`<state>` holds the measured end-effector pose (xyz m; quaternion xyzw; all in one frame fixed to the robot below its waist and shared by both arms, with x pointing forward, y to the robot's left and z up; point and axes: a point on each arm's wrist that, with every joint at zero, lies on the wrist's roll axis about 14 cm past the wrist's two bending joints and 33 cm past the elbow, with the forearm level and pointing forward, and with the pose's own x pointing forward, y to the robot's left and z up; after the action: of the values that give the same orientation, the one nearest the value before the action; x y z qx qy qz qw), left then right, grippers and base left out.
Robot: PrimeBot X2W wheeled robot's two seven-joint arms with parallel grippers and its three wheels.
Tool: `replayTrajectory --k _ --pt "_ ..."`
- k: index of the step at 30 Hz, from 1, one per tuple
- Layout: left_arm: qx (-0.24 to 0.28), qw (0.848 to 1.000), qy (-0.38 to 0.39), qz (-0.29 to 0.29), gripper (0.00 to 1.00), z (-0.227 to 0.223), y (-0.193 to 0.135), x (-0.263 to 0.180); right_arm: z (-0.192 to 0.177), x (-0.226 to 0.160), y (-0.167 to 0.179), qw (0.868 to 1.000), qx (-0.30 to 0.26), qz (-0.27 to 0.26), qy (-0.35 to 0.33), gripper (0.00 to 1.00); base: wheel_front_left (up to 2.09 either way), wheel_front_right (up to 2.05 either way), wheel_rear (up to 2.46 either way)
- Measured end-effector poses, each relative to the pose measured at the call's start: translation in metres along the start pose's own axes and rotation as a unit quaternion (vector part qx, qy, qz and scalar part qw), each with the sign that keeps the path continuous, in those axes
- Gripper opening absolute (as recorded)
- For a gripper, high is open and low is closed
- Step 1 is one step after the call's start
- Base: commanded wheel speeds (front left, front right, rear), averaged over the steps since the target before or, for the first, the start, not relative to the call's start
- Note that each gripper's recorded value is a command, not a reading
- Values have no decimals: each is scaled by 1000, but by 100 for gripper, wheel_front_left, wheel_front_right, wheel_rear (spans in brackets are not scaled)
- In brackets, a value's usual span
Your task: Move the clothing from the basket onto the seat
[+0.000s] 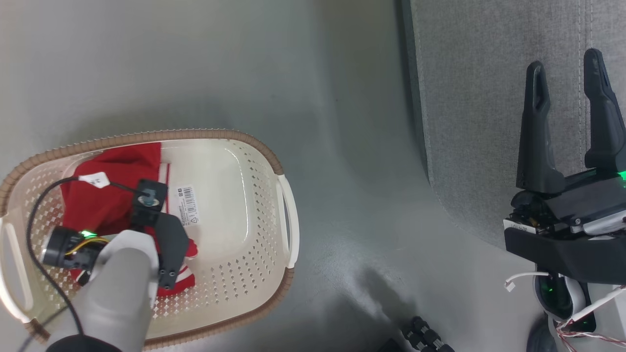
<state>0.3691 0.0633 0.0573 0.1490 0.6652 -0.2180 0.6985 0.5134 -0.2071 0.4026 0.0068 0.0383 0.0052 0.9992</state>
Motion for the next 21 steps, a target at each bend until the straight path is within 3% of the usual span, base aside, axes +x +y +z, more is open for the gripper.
replayTrajectory --k 13,21 --pt "-12 996 -89 1 0 36 -4 -34 13 -1 1 1000 2 7 -14 100 0 0 0" --pt "-59 988 -140 0 0 38 -3 -65 29 -4 -2 1000 -3 11 -26 100 0 0 0"
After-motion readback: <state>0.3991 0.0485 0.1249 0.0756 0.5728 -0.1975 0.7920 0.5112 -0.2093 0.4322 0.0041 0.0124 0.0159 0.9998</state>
